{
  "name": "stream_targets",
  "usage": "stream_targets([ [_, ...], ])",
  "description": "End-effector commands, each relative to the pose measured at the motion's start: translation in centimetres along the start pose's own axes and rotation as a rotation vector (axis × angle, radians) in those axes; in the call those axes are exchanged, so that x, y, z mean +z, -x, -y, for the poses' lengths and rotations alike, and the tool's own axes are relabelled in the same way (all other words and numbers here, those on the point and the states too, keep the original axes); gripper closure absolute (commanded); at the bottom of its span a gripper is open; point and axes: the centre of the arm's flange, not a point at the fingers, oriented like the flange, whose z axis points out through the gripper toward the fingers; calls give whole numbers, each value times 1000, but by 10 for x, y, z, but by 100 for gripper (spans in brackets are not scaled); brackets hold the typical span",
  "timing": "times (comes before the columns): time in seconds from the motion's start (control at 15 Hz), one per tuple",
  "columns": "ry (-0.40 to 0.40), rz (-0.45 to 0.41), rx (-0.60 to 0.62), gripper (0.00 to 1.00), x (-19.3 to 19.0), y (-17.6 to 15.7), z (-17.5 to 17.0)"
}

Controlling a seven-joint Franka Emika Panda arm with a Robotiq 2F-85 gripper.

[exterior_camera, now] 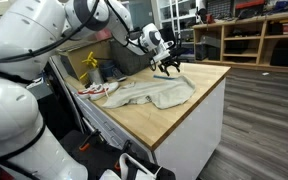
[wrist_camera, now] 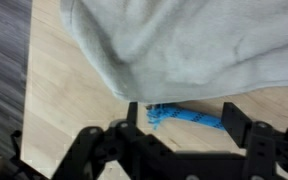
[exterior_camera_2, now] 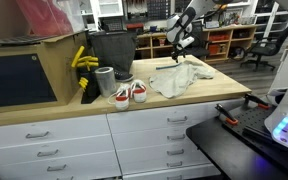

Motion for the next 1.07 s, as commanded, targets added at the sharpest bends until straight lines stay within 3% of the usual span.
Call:
stream_targets([
  [0.0, -127, 16, -152, 0, -44, 32, 7],
  [0.4, -228, 5, -475, 0, -73, 96, 34],
  [1.0, -346, 112, -984, 0, -50, 197, 37],
])
